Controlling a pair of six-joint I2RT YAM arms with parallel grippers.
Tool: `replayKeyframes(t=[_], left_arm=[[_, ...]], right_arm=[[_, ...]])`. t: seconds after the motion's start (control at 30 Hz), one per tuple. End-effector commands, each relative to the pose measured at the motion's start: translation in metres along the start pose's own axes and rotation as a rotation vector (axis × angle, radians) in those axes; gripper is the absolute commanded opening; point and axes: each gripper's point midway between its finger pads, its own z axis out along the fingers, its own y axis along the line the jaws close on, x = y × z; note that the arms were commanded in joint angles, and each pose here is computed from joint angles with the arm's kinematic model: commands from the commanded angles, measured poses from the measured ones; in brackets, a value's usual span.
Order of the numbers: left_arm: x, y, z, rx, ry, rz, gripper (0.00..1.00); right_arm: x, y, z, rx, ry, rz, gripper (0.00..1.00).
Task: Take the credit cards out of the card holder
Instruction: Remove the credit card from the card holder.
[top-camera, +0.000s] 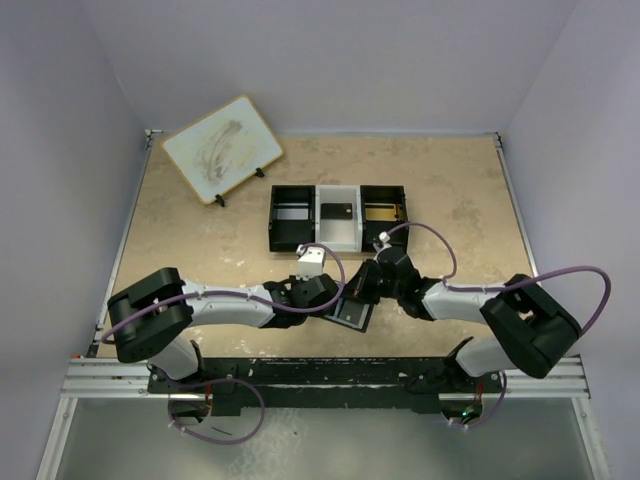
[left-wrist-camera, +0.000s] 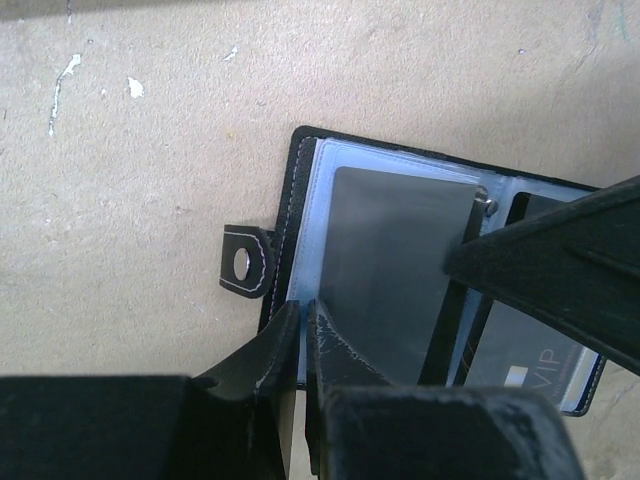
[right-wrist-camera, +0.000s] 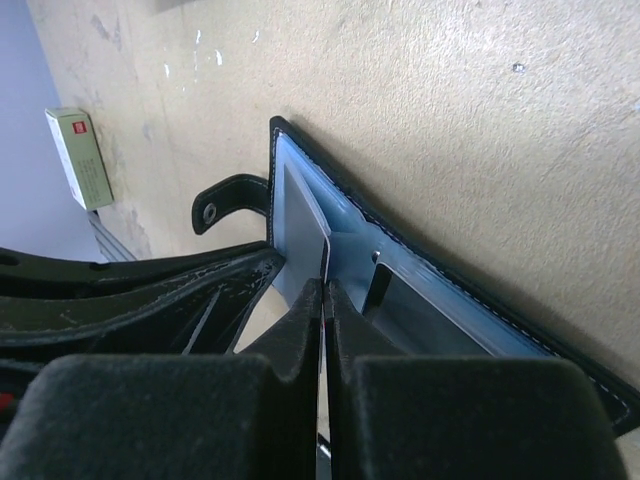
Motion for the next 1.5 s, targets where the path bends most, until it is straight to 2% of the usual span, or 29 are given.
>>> replayKeyframes(t=[0.0,0.43,0.67,0.83,1.07,1.3,1.47], left_arm=[[-0.001,0.008,-0.004,-0.026,-0.007,-0.005,0.04],[-0.007,0.003,-0.009,-0.006,-0.017,-0.010,0.04],[-0.031,-0.022,-0.029,0.123,-0.055,-0.050,0.16],[-0.032,-0.041,-0.033,0.221,-0.044,-0.038,0.20],[0.000,-0.014,-0.008,0.072,0.023,-0.018,0.08],[0.009,0.002,-0.004,0.002,0.040,-0.008,0.03],[0.010,0.002,-0.003,0.005,0.044,-0.009,0.01]], right_arm=[[0.003,0.013,-0.010,-0.030,0.016,0.018,0.00],[0.013,0.001,-0.010,0.002,0.049,0.038,0.00],[0.013,-0.001,-0.009,0.004,0.047,0.060,0.00],[0.016,-0.004,-0.006,0.002,0.061,0.066,0.00],[0.017,-0.003,-0.008,-0.009,0.064,0.065,0.00],[0.018,0.000,-0.007,-0.037,0.071,0.059,0.00],[0.017,0.006,-0.006,-0.074,0.063,0.063,0.08]])
